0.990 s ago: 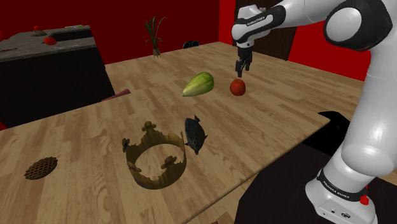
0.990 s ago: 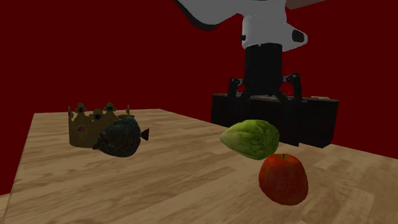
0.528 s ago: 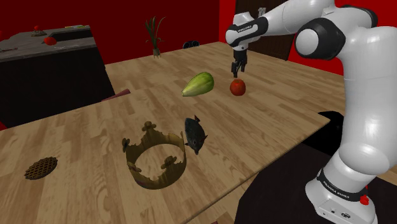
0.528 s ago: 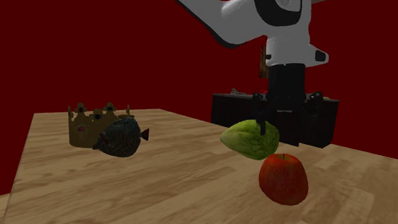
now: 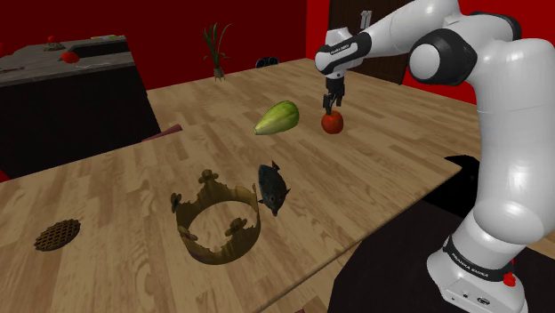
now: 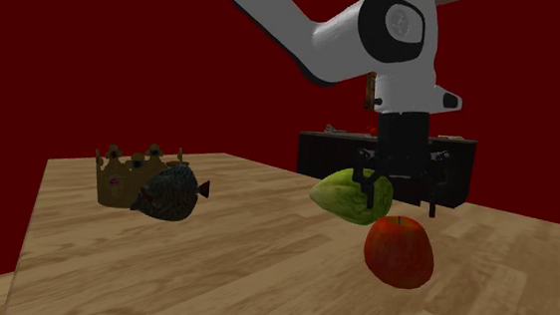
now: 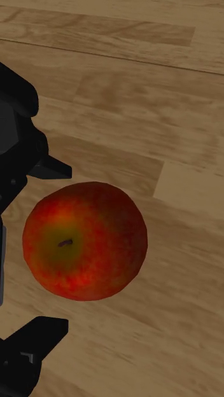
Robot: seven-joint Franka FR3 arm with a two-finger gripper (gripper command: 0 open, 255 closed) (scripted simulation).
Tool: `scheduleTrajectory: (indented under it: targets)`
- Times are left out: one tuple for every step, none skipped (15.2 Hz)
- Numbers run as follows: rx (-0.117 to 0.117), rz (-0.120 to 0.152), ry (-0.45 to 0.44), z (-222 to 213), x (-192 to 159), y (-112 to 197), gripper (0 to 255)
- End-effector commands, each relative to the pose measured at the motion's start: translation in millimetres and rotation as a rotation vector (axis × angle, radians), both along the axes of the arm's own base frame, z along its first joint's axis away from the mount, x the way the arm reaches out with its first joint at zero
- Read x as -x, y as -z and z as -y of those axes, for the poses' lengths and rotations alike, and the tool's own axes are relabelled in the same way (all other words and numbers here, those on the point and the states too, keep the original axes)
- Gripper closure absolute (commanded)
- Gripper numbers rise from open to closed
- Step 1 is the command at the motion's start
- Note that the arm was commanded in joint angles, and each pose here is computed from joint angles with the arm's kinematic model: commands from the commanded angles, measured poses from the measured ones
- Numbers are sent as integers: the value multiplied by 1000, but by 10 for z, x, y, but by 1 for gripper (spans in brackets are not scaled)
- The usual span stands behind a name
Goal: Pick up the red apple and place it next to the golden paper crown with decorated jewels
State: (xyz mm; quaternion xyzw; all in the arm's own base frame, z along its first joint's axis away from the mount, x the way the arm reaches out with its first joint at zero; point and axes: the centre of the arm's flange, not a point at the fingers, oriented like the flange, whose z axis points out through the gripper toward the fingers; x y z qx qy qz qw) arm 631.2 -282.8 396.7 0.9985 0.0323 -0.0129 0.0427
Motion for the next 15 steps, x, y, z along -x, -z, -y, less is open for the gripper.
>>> scheduleTrajectory:
  targets:
    - [0, 0, 0, -1, 1, 9, 0]
    - [0, 0, 0, -1, 1, 9, 0]
    - [0, 0, 0, -1, 1, 9, 0]
    - [0, 0, 0, -1, 1, 9, 0]
    - [0, 0, 0, -1, 1, 8, 0]
    - [0, 0, 0, -1, 1, 8, 255]
    - [0, 0, 0, -1, 1, 8, 255]
    - [0, 0, 0, -1, 1, 8, 255]
    - [0, 0, 0, -1, 1, 9, 255]
    - [0, 0, 0, -3, 2, 12, 255]
    - [0, 0, 0, -4, 4, 13, 255]
    - [0, 0, 0, -3, 3, 12, 255]
    - [0, 0, 0, -2, 3, 12, 255]
    - [0, 0, 0, -1, 4, 11, 255]
    - [0, 0, 0, -1, 1, 9, 255]
